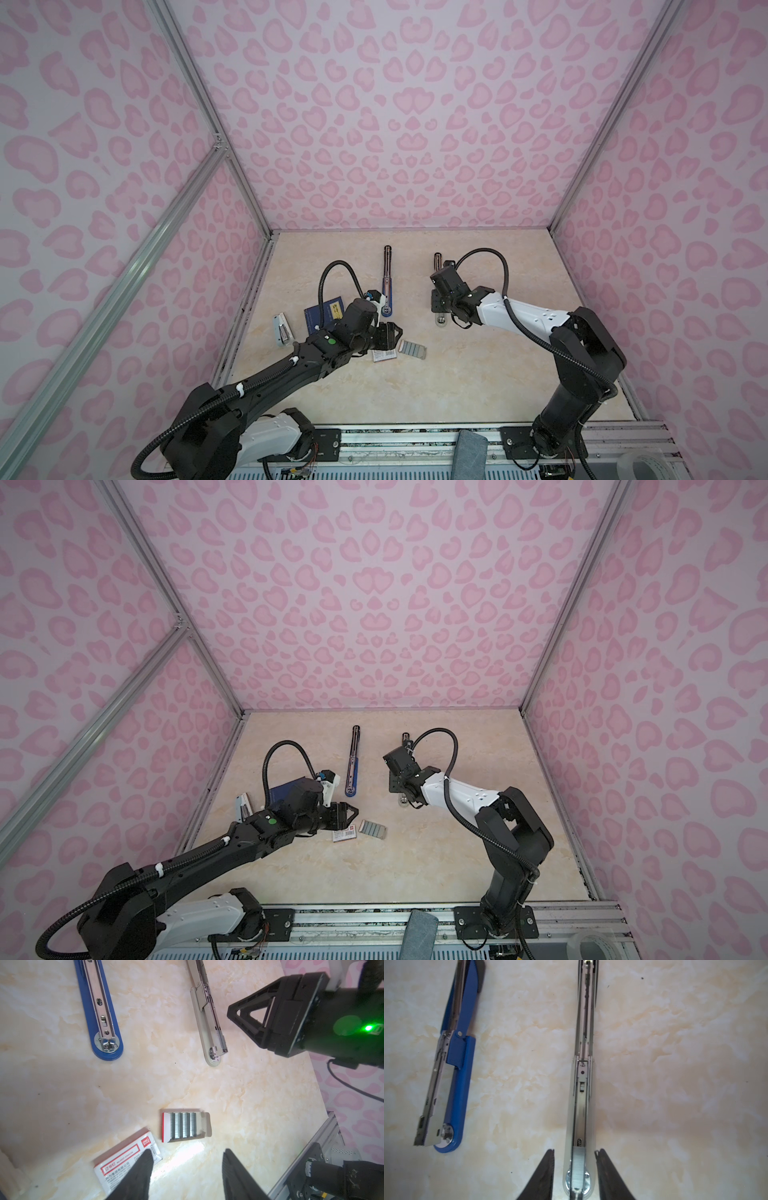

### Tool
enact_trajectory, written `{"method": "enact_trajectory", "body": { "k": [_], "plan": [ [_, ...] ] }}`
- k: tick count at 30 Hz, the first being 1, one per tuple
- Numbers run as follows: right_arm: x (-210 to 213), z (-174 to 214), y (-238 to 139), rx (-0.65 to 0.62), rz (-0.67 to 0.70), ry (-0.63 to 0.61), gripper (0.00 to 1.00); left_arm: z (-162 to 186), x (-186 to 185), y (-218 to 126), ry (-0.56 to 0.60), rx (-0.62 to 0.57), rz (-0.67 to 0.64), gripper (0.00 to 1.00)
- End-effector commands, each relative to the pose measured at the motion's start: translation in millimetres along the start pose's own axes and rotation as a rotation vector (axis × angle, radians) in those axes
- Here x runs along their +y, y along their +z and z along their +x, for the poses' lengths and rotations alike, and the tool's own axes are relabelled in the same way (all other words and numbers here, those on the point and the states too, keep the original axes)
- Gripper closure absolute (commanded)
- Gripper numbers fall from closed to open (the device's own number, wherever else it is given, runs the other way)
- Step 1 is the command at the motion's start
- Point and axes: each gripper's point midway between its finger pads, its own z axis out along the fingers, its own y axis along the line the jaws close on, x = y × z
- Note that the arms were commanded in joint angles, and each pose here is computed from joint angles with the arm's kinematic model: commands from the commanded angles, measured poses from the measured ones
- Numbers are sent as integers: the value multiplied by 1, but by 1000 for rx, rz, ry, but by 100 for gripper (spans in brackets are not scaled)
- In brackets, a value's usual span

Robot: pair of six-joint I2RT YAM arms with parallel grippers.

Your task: Load the staples into the stapler

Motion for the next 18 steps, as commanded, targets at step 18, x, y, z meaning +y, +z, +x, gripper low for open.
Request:
{"method": "enact_trajectory", "body": {
  "k": [18],
  "plan": [
    [60,55,18,126,-148,-65,63,-5,3,-2,-12,-29,-22,43]
  ]
}}
